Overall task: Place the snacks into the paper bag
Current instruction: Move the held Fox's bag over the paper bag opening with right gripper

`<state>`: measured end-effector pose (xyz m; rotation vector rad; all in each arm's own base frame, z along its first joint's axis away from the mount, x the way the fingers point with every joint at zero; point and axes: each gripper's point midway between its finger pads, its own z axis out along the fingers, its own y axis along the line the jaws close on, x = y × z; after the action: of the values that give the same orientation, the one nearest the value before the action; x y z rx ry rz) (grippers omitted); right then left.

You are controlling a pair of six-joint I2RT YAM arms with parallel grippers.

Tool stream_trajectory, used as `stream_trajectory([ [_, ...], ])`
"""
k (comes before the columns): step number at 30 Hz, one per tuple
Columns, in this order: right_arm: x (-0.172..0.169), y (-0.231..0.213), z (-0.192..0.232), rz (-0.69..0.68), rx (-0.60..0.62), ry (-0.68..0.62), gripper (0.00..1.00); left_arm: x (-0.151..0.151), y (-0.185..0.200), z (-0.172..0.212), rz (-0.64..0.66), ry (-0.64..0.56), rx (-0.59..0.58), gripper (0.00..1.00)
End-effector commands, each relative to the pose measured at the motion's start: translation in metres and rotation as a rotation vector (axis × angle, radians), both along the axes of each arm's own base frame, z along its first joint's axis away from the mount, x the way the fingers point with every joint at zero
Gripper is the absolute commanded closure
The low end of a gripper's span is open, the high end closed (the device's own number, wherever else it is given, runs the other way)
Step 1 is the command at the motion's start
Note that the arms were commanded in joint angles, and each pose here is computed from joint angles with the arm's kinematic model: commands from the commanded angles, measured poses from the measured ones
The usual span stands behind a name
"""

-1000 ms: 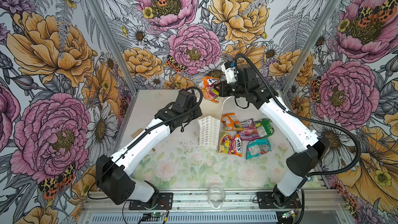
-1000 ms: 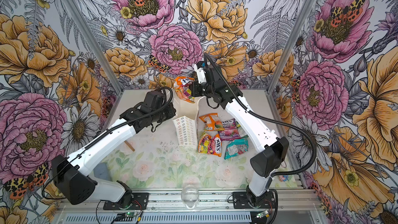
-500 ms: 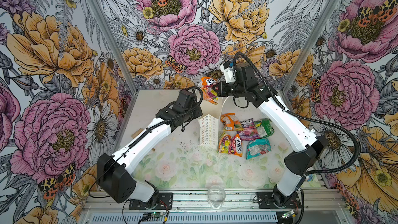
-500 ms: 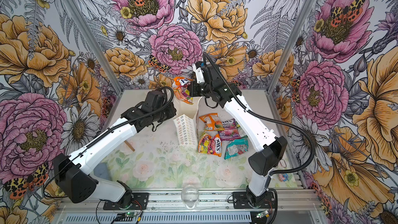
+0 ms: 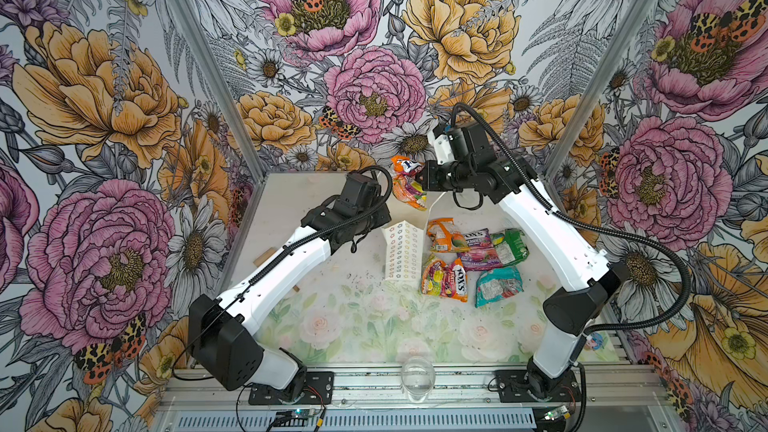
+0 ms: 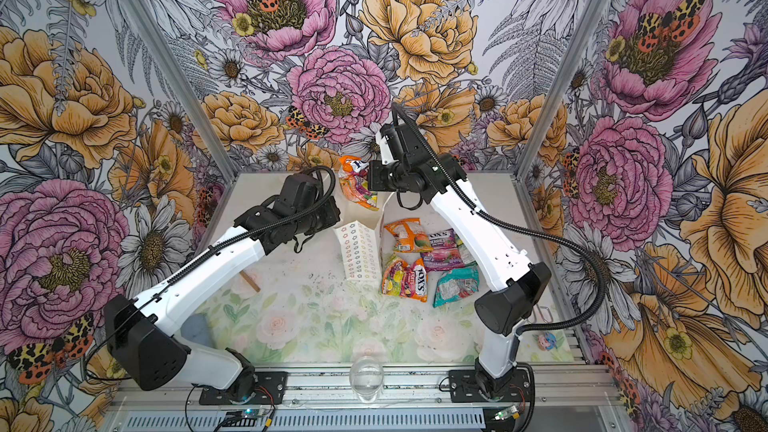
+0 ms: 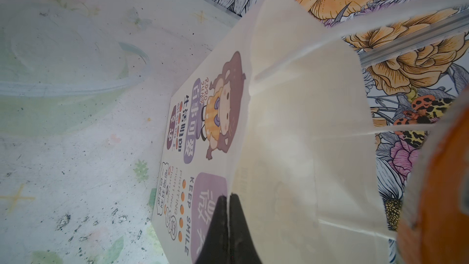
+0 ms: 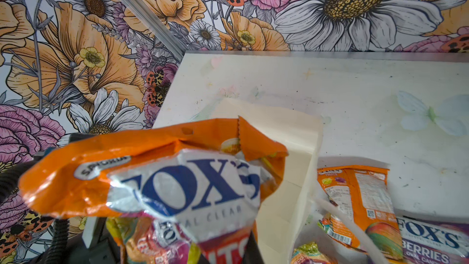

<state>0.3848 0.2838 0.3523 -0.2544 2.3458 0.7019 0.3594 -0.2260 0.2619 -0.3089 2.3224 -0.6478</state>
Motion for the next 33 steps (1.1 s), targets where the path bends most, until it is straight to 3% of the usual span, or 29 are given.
stream_trajectory([
  [1, -0.001, 0.002, 0.002, -0.016, -0.001, 0.009, 1.00, 0.002, -0.002, 0.010, 0.009, -0.033, -0.002, 1.00],
  [33, -0.015, -0.006, -0.041, -0.073, -0.218, 0.124, 1.00, -0.001, 0.000, 0.013, 0.015, -0.039, -0.012, 1.00],
])
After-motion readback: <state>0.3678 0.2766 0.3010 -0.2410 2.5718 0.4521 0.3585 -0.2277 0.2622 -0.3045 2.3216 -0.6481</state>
